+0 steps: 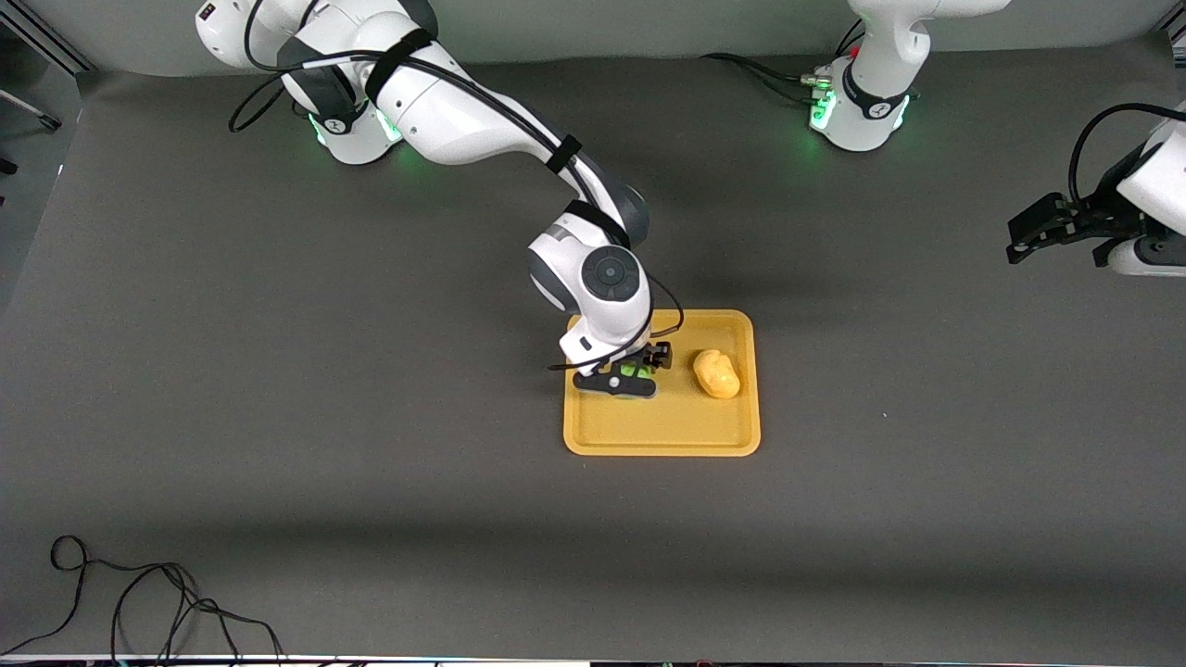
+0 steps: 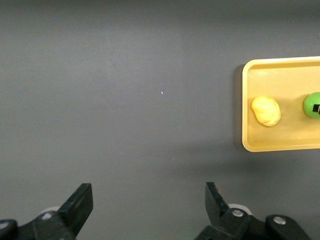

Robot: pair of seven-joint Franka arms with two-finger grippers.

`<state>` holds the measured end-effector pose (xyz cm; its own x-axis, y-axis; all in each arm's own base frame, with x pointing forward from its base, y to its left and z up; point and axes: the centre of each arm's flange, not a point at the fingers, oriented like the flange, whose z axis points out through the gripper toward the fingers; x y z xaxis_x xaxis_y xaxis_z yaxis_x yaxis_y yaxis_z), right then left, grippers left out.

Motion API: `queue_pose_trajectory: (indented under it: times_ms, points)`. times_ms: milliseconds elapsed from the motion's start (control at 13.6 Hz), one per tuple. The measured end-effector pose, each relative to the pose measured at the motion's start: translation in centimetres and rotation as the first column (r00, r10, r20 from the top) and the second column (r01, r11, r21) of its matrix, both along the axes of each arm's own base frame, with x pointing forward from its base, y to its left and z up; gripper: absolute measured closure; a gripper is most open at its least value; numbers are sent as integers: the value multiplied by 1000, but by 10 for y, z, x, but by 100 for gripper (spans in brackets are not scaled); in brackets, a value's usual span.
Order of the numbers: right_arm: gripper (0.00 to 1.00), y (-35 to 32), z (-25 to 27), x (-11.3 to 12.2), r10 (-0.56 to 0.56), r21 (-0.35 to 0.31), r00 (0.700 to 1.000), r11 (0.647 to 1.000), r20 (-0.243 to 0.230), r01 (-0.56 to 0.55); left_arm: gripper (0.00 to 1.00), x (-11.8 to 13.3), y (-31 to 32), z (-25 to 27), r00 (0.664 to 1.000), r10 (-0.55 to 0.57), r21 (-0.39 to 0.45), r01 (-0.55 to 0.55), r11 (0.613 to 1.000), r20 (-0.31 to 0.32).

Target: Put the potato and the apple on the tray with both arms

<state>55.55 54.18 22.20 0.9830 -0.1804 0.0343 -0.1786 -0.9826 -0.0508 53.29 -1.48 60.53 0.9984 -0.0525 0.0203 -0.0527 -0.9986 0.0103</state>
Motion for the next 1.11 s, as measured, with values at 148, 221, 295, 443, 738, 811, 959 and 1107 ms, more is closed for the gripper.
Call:
queue_pose_trajectory:
  times_ms: [148, 221, 295, 443, 738, 811, 959, 1107]
  points:
    - [0, -15, 19, 20, -31, 4, 999, 1000, 32, 30, 0, 0, 1, -1, 1000, -1, 0, 1, 1000, -1]
    - [0, -28, 37, 32, -54, 6, 998, 999, 39, 53, 0, 0, 1, -1, 1000, -1, 0, 1, 1000, -1]
    - [0, -45, 62, 45, -81, 9, 996, 997, 40, 81, 0, 0, 1, -1, 1000, -1, 0, 1, 1000, -1]
    - [0, -79, 115, 58, -98, 1, 994, 995, 39, 98, 0, 0, 1, -2, 1000, -2, 0, 2, 1000, -3]
    - [0, -162, 194, 62, -40, -40, 996, 998, 78, 44, 0, 0, 2, -6, 1000, -1, 0, 1, 1000, -8]
    - [0, -186, 208, 61, -12, -50, 997, 999, 81, 16, 0, 0, 3, -7, 1000, 0, 0, 0, 1000, -10]
    - [0, -245, 234, 54, 35, -55, 997, 998, 68, -31, 0, 0, 3, -7, 1000, 1, 0, -1, 1000, -8]
    - [0, -311, 262, 42, 116, -55, 993, 992, 18, -115, 0, 0, 3, -7, 1000, 1, 0, -1, 1000, -7]
